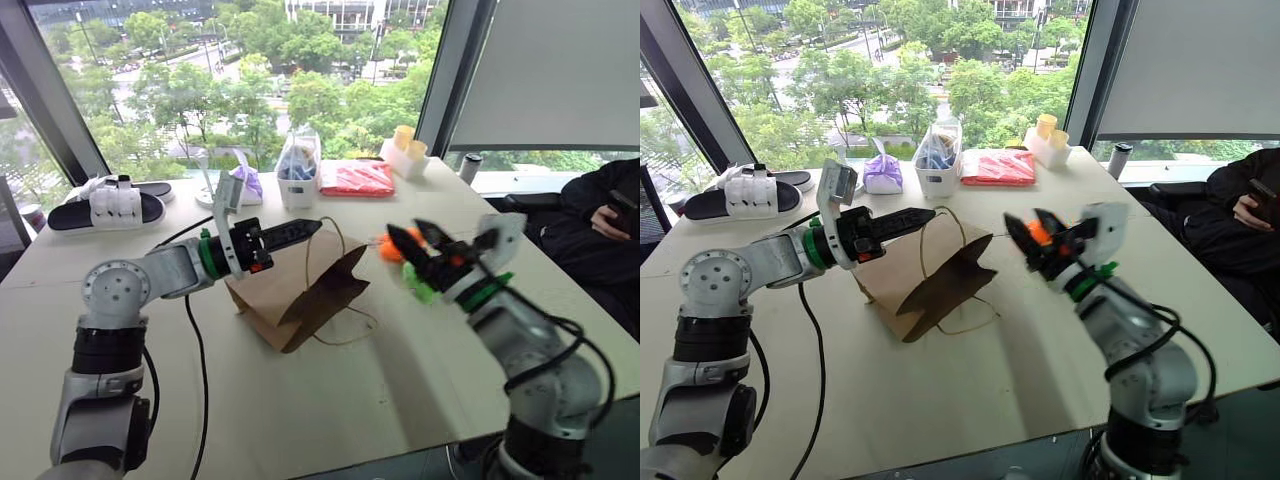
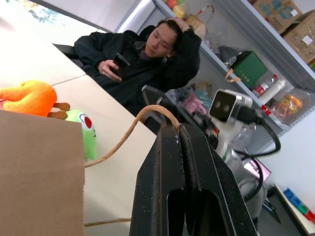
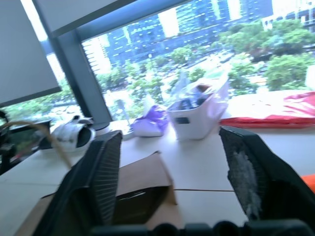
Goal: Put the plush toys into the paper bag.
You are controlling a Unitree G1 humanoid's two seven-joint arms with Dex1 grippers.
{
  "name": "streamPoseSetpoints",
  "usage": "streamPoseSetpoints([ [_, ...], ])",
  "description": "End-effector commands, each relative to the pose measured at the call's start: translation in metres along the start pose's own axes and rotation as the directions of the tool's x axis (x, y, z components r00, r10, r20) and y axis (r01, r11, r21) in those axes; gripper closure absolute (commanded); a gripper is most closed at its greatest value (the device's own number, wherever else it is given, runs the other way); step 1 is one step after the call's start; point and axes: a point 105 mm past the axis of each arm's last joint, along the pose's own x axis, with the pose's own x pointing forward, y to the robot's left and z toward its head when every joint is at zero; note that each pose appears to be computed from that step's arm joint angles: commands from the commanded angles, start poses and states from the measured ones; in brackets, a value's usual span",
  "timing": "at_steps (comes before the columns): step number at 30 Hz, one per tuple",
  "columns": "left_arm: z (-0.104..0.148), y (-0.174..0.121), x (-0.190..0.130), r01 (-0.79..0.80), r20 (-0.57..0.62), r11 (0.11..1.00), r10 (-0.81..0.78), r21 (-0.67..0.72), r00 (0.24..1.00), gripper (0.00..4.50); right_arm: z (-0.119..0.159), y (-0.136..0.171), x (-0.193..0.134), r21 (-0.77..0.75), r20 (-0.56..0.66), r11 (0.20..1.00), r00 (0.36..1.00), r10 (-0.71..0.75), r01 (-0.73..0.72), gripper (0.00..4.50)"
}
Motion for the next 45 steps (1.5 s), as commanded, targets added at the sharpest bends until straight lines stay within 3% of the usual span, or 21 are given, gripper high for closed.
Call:
streamPoseSetpoints([
  [1, 0.011, -0.003, 0.001, 0.000, 0.042, 0.999, -0.001, 0.035, 0.999, 4.50, -0.029, -0.051, -0.006, -0.234, -0.188, 0.958, 0.959, -0.212, 0.166, 0.04],
  [4, 0.016, 0.005, 0.005, -0.039, 0.079, 0.999, 0.038, 0.014, 0.996, 4.50, -0.063, -0.074, -0.005, -0.365, -0.316, 0.915, 0.901, -0.297, 0.173, 0.04],
  [8, 0.019, 0.016, 0.009, -0.102, 0.118, 0.995, 0.099, 0.013, 0.988, 4.50, -0.088, -0.082, 0.008, -0.383, -0.357, 0.911, 0.886, -0.296, 0.150, 0.04],
  [19, 0.023, 0.029, 0.014, -0.180, 0.160, 0.984, 0.174, 0.018, 0.972, 4.50, -0.122, -0.090, 0.041, -0.332, -0.414, 0.937, 0.876, -0.249, 0.109, 0.04],
  [22, 0.022, 0.031, 0.013, -0.193, 0.157, 0.981, 0.187, 0.021, 0.970, 4.50, -0.125, -0.090, 0.044, -0.255, -0.407, 0.958, 0.885, -0.226, 0.127, 0.80],
  [23, 0.021, 0.032, 0.012, -0.199, 0.156, 0.980, 0.193, 0.021, 0.969, 4.50, -0.126, -0.090, 0.045, -0.239, -0.405, 0.962, 0.887, -0.222, 0.132, 1.41],
  [30, 0.022, 0.036, 0.008, -0.213, 0.156, 0.977, 0.207, 0.026, 0.966, 4.50, -0.117, -0.086, 0.041, -0.177, -0.353, 0.975, 0.916, -0.188, 0.132, 4.42],
  [33, 0.026, 0.032, 0.008, -0.200, 0.159, 0.979, 0.191, 0.041, 0.968, 4.50, -0.084, -0.077, 0.030, -0.194, -0.285, 0.977, 0.948, -0.140, 0.086, 4.48],
  [36, 0.032, 0.026, 0.010, -0.175, 0.160, 0.983, 0.164, 0.054, 0.973, 4.50, -0.026, -0.044, 0.016, -0.238, -0.214, 0.970, 0.977, -0.001, -0.051, 4.48],
  [38, 0.033, 0.023, 0.011, -0.162, 0.157, 0.985, 0.152, 0.057, 0.976, 4.50, -0.007, -0.022, 0.008, -0.247, -0.222, 0.959, 0.971, 0.086, -0.142, 4.48],
  [41, 0.032, 0.019, 0.014, -0.138, 0.145, 0.989, 0.129, 0.056, 0.981, 4.50, -0.002, 0.006, 0.004, -0.207, -0.260, 0.944, 0.945, 0.199, -0.256, 4.48],
  [45, 0.035, 0.010, 0.021, -0.081, 0.145, 0.996, 0.074, 0.048, 0.987, 4.50, -0.029, 0.058, 0.005, -0.123, -0.361, 0.882, 0.848, 0.388, -0.455, 4.48],
])
